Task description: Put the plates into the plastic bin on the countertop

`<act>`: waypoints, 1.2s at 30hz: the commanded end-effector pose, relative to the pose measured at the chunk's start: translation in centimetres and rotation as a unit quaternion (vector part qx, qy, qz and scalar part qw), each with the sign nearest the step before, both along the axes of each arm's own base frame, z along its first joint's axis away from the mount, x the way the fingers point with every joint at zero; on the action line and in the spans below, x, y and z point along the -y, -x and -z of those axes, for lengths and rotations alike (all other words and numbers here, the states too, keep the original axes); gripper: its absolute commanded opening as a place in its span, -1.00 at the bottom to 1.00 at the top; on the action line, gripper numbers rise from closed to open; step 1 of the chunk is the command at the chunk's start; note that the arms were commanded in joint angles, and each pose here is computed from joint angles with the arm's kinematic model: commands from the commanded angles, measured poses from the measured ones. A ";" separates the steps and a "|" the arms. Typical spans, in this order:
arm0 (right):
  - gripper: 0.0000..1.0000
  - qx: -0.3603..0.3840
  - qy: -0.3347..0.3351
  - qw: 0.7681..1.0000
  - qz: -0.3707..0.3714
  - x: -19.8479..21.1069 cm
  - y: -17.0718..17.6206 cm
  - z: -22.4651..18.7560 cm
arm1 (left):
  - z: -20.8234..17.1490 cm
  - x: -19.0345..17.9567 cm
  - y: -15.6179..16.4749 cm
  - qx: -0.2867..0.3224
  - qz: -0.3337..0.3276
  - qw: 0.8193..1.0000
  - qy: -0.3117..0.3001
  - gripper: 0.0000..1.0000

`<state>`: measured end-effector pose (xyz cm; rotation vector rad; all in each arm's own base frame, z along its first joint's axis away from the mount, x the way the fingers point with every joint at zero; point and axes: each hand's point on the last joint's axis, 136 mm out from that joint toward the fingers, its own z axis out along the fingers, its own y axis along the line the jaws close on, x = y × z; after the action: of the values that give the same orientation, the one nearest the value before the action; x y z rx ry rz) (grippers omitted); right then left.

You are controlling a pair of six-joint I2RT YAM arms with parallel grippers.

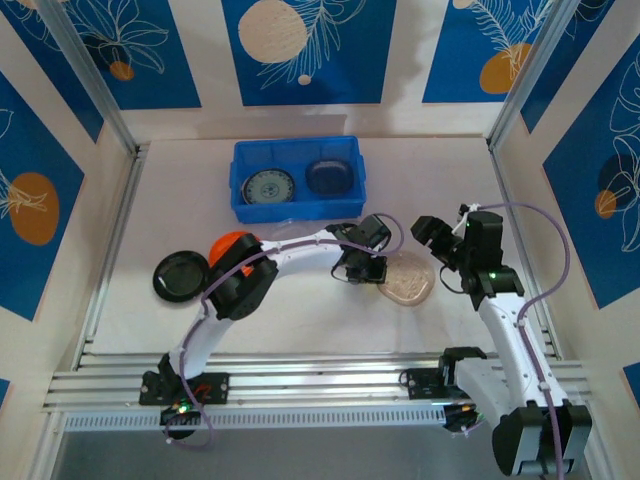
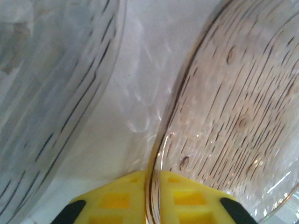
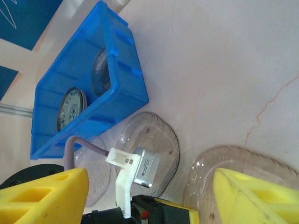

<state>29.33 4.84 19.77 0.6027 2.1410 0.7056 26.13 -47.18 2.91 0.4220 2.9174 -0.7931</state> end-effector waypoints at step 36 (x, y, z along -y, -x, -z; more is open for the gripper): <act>0.25 -0.016 -0.051 0.972 -0.228 -11.7 1.5 1.8 | -15.3 -15.9 -2.4 0.091 -0.201 0.962 0.160 -1.00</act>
<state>27.21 15.81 17.30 0.1826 2.3357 1.0466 27.90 -30.73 16.49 -0.0968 2.5738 -0.9711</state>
